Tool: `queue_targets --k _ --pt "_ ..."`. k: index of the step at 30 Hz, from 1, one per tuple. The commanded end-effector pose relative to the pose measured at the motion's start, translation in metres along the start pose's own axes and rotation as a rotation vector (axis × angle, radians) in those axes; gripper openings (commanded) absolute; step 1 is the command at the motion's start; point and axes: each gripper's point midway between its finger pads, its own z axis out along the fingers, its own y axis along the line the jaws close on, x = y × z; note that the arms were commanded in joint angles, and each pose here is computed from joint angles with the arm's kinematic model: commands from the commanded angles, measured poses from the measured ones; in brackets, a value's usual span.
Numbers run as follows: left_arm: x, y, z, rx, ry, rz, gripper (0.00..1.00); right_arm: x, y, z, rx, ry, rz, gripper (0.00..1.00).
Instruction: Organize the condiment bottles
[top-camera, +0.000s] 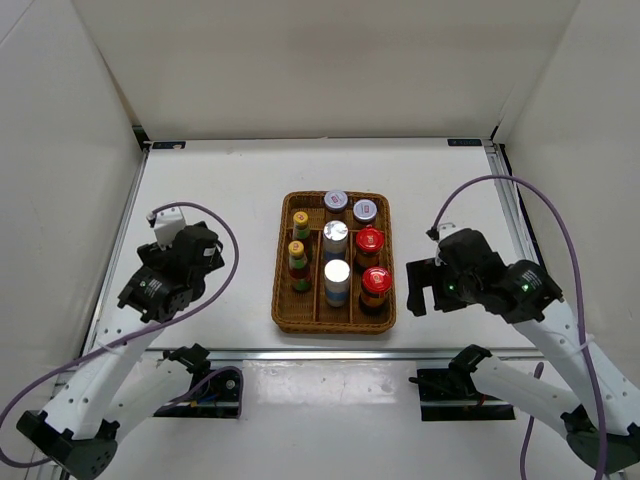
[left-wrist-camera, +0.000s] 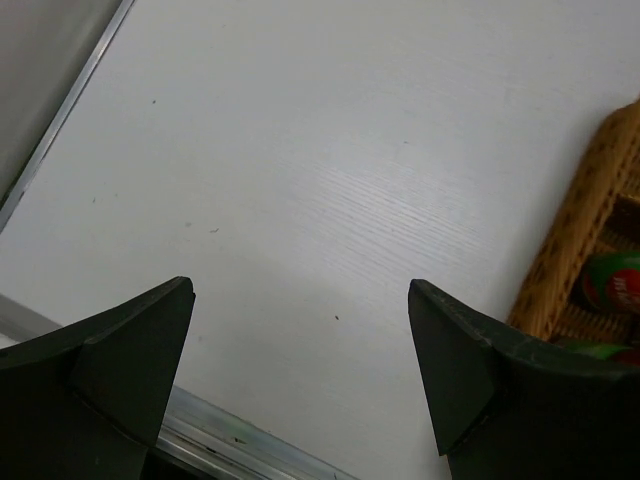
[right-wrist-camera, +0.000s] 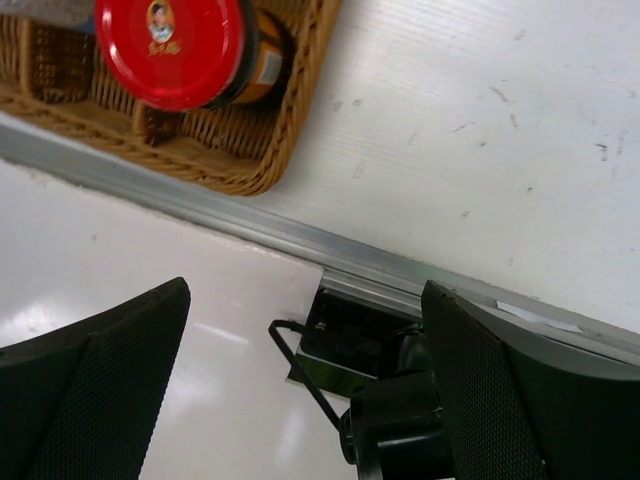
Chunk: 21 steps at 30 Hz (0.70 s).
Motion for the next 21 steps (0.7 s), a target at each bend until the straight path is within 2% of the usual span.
queue_targets --k 1,4,10,13,17,21 --pt "0.009 0.009 0.007 -0.043 0.010 -0.088 1.00 -0.011 -0.014 -0.011 0.082 -0.091 0.070 1.00" --pt "-0.001 0.005 0.010 -0.019 -0.054 -0.158 1.00 -0.009 -0.019 -0.015 0.100 -0.110 0.090 1.00" --pt "-0.012 0.005 0.018 0.012 -0.182 -0.167 1.00 -0.009 -0.017 -0.017 0.088 -0.115 0.091 1.00" --pt "-0.012 -0.001 0.027 0.025 -0.215 -0.126 1.00 -0.009 -0.017 -0.017 0.088 -0.115 0.091 1.00" --pt "0.001 -0.011 0.053 -0.021 -0.198 -0.012 1.00 -0.012 -0.028 -0.011 0.175 -0.106 0.143 1.00" --pt "-0.001 -0.012 0.071 -0.082 -0.200 0.018 1.00 -0.008 -0.044 -0.011 0.290 -0.078 0.192 1.00"
